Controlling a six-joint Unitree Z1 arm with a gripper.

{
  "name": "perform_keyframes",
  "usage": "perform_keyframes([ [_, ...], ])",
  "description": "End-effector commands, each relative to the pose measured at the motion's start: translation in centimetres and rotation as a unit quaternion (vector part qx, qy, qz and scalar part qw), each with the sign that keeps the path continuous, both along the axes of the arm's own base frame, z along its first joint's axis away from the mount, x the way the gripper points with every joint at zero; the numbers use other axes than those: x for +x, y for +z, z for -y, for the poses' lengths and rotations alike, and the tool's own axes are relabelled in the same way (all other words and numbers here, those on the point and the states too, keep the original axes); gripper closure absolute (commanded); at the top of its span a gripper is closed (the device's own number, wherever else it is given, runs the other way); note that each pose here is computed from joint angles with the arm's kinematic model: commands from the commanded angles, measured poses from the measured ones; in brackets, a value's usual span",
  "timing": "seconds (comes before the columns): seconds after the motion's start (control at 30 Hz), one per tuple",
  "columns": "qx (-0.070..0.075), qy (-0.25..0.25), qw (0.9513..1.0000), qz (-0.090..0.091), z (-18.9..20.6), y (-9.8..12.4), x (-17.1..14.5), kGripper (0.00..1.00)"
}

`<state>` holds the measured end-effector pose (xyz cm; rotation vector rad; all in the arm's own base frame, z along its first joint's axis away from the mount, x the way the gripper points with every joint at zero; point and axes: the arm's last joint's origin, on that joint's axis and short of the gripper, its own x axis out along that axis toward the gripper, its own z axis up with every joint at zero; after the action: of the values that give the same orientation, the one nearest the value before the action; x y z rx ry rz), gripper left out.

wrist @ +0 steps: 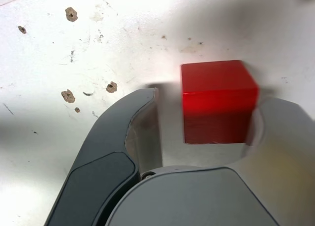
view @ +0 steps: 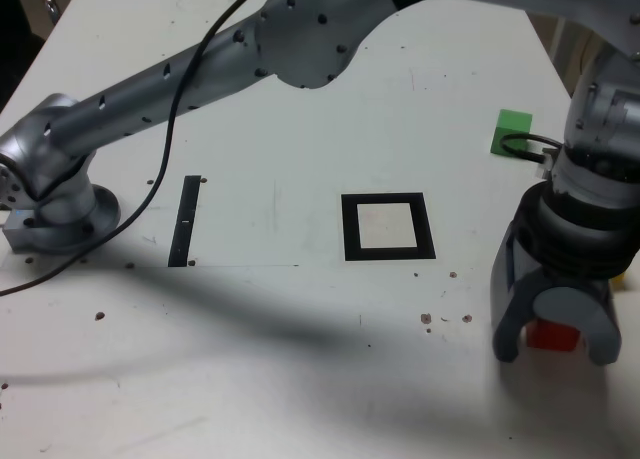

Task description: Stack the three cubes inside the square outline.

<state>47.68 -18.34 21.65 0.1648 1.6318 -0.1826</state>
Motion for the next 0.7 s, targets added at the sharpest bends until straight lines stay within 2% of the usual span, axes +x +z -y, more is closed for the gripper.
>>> perform_keyframes([
  [0.0,0.001,0.001,1.0,-0.006,0.0,-0.3,0.0,0.69],
  [0.43,0.0,0.001,1.0,-0.008,0.0,-0.2,-0.1,0.7],
  [0.67,0.004,-0.004,1.0,-0.008,-0.3,0.8,-0.6,0.7],
])
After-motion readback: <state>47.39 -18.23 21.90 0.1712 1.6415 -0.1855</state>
